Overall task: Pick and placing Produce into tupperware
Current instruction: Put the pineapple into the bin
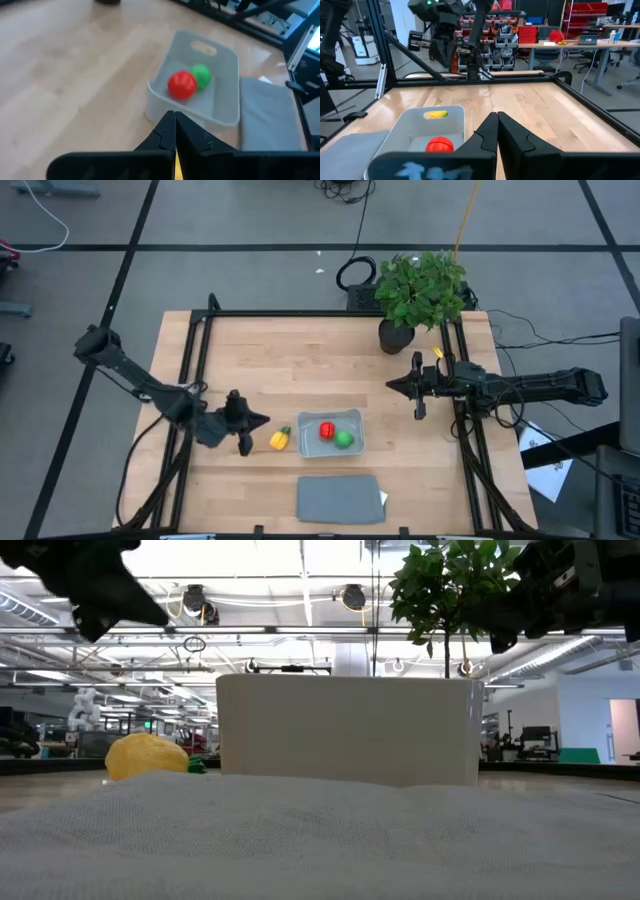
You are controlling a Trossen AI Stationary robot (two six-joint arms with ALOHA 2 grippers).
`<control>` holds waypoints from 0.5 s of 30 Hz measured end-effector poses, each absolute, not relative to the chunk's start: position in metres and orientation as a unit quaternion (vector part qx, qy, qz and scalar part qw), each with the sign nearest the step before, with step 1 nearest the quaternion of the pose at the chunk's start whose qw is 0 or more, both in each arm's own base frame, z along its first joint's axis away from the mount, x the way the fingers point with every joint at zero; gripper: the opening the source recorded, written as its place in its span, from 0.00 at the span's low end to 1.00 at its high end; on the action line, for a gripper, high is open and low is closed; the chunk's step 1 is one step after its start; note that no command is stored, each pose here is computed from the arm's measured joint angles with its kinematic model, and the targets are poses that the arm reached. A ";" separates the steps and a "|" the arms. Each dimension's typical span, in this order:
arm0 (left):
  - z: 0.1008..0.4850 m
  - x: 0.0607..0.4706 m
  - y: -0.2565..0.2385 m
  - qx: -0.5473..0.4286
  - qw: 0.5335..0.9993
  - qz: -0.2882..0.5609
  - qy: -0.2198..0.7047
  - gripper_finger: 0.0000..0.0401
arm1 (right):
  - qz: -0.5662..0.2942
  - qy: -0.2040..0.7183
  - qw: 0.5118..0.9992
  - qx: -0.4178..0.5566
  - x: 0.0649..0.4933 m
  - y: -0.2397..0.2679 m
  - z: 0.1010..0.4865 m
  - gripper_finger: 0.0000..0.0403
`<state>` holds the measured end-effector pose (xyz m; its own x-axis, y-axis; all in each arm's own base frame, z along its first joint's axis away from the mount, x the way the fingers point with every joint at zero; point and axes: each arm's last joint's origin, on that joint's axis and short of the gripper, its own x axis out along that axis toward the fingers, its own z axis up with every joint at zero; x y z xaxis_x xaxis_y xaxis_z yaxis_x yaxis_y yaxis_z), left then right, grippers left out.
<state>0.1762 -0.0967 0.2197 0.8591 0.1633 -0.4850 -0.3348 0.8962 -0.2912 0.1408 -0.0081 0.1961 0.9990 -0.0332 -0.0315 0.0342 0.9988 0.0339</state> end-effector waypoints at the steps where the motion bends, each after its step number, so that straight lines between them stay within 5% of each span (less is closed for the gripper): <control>1: 0.216 0.177 -0.100 -0.193 0.943 0.133 0.236 0.00 | -0.017 0.017 1.000 0.017 0.141 -0.008 0.196 0.00; 8: 0.186 0.184 -0.120 -0.248 0.915 0.163 0.274 0.08 | -0.017 0.018 0.999 0.021 0.141 -0.008 0.196 0.00; 15: 0.165 0.188 -0.137 -0.266 0.904 0.165 0.292 0.31 | -0.017 0.016 1.000 0.021 0.141 -0.008 0.196 0.00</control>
<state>0.1884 -0.1367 0.1648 0.7750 0.1420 -0.6158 -0.4532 0.8039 -0.3851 0.1408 -0.0081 0.1959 0.9989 -0.0332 -0.0337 0.0346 0.9985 0.0412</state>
